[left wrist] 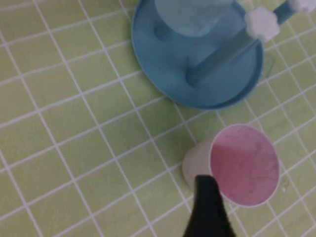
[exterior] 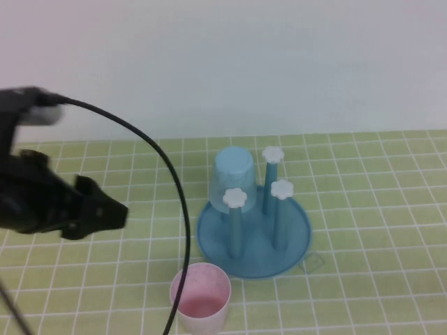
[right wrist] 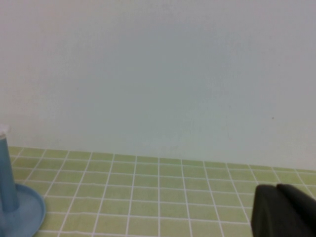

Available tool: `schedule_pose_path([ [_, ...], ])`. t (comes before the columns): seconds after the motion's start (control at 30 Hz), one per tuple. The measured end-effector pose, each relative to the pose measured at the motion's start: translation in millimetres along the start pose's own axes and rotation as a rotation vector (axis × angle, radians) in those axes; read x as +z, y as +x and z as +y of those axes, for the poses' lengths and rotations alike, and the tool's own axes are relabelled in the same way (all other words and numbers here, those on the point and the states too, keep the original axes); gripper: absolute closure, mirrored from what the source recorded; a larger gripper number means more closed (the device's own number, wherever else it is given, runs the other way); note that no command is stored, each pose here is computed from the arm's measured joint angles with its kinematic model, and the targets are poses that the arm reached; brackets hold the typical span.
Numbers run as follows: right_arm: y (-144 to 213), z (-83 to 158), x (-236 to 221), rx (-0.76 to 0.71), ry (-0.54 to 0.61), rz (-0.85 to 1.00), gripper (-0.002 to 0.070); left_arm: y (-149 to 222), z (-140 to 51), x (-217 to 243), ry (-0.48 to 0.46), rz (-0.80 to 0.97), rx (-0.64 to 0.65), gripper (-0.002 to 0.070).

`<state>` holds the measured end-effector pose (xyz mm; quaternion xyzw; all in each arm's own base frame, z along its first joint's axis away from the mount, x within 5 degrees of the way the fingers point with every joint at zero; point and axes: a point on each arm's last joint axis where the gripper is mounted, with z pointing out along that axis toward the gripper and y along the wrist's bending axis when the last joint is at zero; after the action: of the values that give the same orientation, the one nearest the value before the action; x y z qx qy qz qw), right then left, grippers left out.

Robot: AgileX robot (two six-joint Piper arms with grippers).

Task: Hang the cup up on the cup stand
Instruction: Pick up the cup from the table

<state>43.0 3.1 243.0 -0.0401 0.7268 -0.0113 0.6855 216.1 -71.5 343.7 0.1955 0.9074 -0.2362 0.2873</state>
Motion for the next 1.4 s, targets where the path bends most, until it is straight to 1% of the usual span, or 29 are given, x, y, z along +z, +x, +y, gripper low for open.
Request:
schedule_pose_path([
  [0.07, 0, 0, 0, 0.002, 0.000, 0.000, 0.0678, -1, 1.0, 17, 0.025, 0.052, 0.017, 0.0233],
  [0.2, 0, 0, 0, 0.006, 0.000, 0.000, 0.0678, -2, -8.8, 49, 0.073, 0.130, 0.104, 0.0234],
  [0.4, 0, 0, 0, 0.006, 0.000, 0.000, 0.0678, -1, -14.7, 84, 0.010, 0.201, 0.241, 0.0234],
  [0.63, 0, 0, 0, 0.006, 0.000, 0.000, 0.0678, 4, -11.7, 113, 0.011, 0.275, 0.240, 0.0234],
  [0.87, 0, 0, 0, 0.006, 0.000, 0.000, 0.0678, 12, -2.6, 140, 0.018, 0.364, 0.222, 0.0244],
  [0.93, 0, 0, 0, 0.006, 0.000, 0.000, 0.0678, 14, -0.8, 145, 0.022, 0.390, 0.216, 0.0292],
  [1.03, 0, 0, 0, 0.006, 0.000, 0.000, 0.0678, 19, 0.2, 149, 0.039, 0.440, 0.204, 0.0399],
  [1.13, 0, 0, 0, 0.006, 0.000, 0.000, 0.0678, 23, 1.6, 153, 0.050, 0.480, 0.197, 0.0519],
  [1.23, 0, 0, 0, 0.006, 0.000, 0.000, 0.0678, 25, 1.6, 155, 0.058, 0.496, 0.190, 0.0657],
  [1.27, 0, 0, 0, 0.006, 0.000, 0.000, 0.0678, 25, 1.1, 154, 0.064, 0.502, 0.189, 0.0674],
  [1.33, 0, 0, 0, 0.011, -0.002, 0.000, 0.0678, 26, -1.2, 153, 0.090, 0.520, 0.186, 0.0675],
  [1.4, 0, 1, 0, 0.032, -0.009, -0.003, 0.0678, 23, -7.3, 148, 0.146, 0.537, 0.196, 0.0675],
])
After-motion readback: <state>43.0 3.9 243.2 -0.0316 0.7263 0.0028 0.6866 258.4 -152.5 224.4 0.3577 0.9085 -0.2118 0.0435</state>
